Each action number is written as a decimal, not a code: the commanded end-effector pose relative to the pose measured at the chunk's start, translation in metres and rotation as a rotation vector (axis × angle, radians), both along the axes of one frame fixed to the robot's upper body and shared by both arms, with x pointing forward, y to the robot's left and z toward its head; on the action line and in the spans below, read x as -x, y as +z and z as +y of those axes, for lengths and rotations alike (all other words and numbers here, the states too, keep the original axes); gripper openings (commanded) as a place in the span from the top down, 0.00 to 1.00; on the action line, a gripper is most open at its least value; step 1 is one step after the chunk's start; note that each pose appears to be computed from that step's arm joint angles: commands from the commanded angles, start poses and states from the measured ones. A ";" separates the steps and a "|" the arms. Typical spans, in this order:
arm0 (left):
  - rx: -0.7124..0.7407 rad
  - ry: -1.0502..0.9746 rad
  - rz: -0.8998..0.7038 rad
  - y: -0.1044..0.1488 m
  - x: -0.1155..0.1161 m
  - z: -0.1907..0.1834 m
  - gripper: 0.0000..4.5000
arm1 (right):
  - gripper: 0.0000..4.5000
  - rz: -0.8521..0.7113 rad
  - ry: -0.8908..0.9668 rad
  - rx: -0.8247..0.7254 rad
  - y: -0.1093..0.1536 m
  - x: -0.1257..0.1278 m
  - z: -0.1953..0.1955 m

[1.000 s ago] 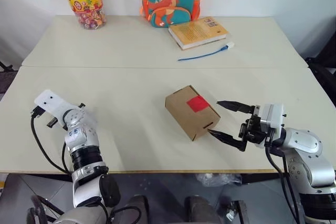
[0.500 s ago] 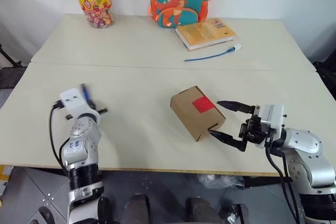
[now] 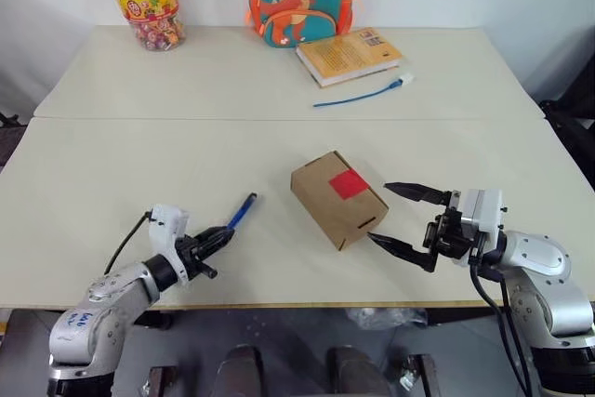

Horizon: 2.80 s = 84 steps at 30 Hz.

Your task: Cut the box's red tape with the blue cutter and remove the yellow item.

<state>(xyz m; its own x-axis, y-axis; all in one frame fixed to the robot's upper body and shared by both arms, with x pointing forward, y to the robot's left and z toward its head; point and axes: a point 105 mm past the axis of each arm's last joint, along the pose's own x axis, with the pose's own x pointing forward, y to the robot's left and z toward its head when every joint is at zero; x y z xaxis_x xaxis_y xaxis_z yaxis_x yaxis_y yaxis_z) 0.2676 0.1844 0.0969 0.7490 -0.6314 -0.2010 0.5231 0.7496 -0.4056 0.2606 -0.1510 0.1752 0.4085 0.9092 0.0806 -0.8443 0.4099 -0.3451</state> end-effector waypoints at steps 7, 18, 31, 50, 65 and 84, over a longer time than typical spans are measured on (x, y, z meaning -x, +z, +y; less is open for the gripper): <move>0.193 0.204 0.202 -0.009 -0.005 0.043 0.55 | 0.00 -0.036 -0.006 -0.001 0.009 0.002 -0.001; -0.128 0.217 -0.093 0.010 -0.012 0.059 0.01 | 0.00 -0.030 -0.016 -0.012 0.007 0.004 0.000; -0.175 0.011 0.027 -0.033 0.012 0.031 0.14 | 0.00 -0.033 -0.013 -0.017 0.008 0.001 0.002; -0.127 -0.095 0.164 -0.045 0.008 0.010 1.00 | 0.00 -0.047 -0.027 -0.034 0.011 0.000 0.004; -0.819 -0.163 -0.483 0.020 -0.011 0.051 1.00 | 0.00 -0.044 -0.031 -0.041 0.009 0.000 0.005; -0.038 -0.042 0.060 0.009 0.008 0.008 0.28 | 0.00 -0.047 -0.025 -0.044 0.007 -0.001 0.007</move>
